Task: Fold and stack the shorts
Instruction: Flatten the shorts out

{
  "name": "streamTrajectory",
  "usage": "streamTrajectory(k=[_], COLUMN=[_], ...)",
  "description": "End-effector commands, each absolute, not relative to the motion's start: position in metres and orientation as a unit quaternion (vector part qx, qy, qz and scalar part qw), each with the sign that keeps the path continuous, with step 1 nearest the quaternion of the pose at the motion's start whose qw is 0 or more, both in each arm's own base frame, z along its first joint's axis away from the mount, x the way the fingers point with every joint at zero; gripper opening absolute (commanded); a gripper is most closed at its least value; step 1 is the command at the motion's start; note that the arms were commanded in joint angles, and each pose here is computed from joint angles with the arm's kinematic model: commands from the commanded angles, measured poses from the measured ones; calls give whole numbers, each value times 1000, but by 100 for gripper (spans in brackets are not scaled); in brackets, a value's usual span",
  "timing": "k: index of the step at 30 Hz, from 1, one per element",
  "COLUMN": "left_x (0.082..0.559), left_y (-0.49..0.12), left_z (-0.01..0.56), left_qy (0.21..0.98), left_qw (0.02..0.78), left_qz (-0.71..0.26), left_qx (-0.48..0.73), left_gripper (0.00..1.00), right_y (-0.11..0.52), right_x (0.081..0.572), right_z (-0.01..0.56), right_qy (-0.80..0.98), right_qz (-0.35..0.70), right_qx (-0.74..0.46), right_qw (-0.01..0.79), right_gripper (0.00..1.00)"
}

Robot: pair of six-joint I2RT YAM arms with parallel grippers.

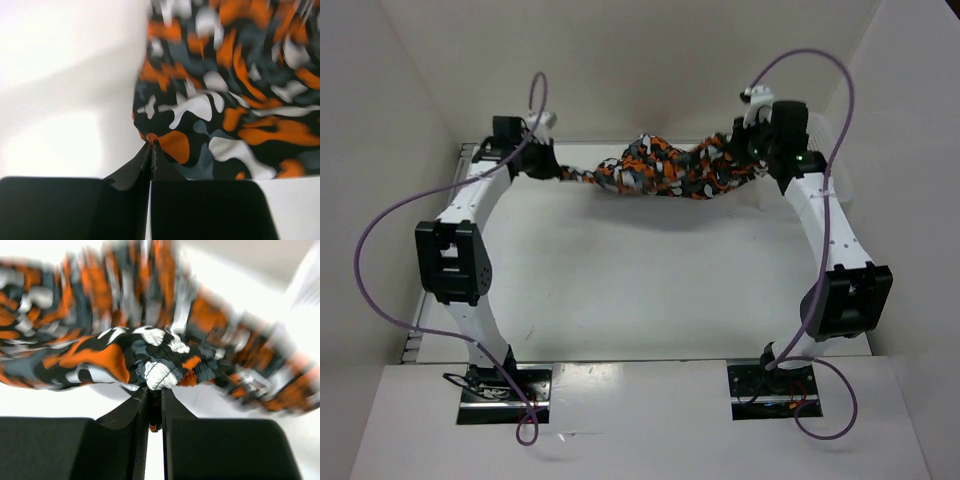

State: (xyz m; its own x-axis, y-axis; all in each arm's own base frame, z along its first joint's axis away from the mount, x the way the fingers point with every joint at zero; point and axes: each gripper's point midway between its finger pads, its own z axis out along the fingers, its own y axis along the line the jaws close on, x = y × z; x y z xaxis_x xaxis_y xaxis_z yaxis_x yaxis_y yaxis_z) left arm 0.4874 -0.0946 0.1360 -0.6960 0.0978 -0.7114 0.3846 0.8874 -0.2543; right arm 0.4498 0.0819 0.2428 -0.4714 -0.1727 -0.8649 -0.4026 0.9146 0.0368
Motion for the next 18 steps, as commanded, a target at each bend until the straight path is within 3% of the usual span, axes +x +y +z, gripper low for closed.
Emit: streamTrajectory(k=[1,2,3,4,7,11,18], left_x=[510,515,515,513,493,447,405], left_y=[-58,-49,-41,-22,12,43,51], left_z=[283,328,351,377,452,512,481], left_qy=[828,802,789,775,727,689,726], left_qw=[517,559,581,605,668,715,681], left_qz=[-170,-157,-147,-131,-95,-49,-47], left_qx=[137,140,138,129,123,111,78], left_gripper=[0,0,0,0,0,0,0], right_y=[90,88,88,89,97,130,172], right_x=[475,479,492,490,494,485,465], right_z=[380,437,444,494,544,550,477], right_qy=[756,718,713,675,631,620,673], right_qz=[120,117,118,117,130,165,249], right_qx=[-169,-156,-148,-147,-148,-173,-216], right_qw=[621,669,675,713,750,747,662], right_gripper=[0,0,0,0,0,0,0])
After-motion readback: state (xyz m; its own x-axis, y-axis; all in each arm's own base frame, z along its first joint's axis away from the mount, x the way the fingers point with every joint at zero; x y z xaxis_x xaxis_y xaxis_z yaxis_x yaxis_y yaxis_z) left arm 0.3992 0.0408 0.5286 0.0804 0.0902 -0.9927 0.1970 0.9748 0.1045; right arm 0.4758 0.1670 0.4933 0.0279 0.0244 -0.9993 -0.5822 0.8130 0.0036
